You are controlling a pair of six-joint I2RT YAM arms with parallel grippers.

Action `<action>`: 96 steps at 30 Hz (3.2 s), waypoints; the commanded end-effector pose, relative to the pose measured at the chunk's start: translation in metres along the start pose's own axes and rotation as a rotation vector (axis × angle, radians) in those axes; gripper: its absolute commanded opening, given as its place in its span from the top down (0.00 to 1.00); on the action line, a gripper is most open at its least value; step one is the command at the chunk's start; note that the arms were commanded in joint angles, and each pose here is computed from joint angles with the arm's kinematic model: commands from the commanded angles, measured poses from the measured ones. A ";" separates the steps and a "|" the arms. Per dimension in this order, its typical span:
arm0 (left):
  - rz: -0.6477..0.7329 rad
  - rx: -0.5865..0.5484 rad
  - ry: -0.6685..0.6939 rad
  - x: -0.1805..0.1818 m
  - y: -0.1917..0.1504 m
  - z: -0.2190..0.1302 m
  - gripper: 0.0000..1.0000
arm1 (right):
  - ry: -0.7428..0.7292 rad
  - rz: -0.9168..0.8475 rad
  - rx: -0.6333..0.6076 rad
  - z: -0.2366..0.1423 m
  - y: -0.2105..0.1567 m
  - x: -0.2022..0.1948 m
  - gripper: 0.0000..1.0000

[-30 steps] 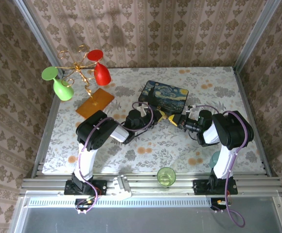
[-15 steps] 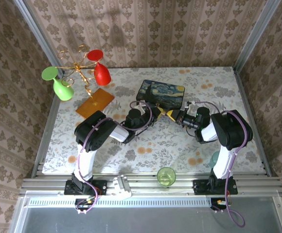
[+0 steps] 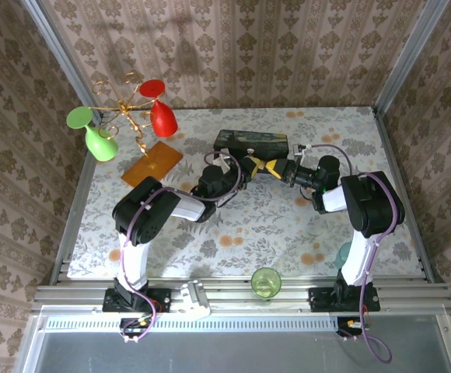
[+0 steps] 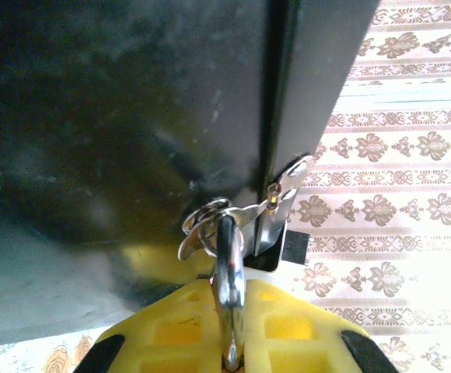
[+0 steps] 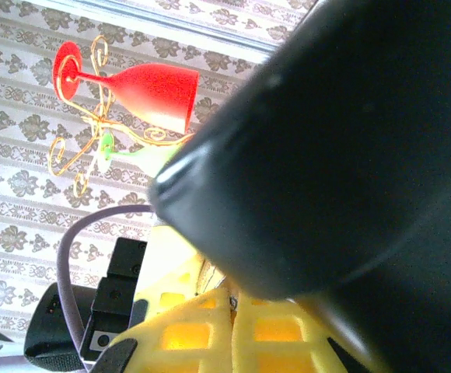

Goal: Unlock the padlock with the key

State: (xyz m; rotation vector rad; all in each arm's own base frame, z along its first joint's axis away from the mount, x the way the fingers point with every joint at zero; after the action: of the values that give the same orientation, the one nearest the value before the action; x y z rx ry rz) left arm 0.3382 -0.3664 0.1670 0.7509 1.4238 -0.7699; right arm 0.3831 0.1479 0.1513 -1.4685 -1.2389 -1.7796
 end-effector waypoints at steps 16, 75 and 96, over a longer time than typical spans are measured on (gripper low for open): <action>0.022 0.316 -0.028 0.011 -0.080 -0.017 1.00 | -0.196 0.087 0.143 0.021 -0.045 -0.040 0.84; 0.036 0.224 0.056 0.049 -0.048 -0.021 1.00 | -0.166 0.154 -0.017 -0.039 -0.061 -0.044 0.83; 0.031 0.232 0.046 0.047 -0.052 -0.015 1.00 | -0.188 0.177 -0.010 -0.045 -0.075 -0.053 0.91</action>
State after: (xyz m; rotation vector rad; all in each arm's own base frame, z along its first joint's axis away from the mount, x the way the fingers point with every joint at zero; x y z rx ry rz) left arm 0.2899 -0.3723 0.0961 0.9670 1.5024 -0.8759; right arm 0.3206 0.1325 0.0813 -1.7450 -1.1266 -1.5530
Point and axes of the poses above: each hand's point on the last joint's axis, 136 mm out from that joint toward the fingers, its own z axis out along the fingers, its own x axis along the line the jaws close on, y = z × x, the point moved 4 cm from there along -z, back along the fingers, and after that the axes turned 2 degrees about -z, right-handed, at the moved point
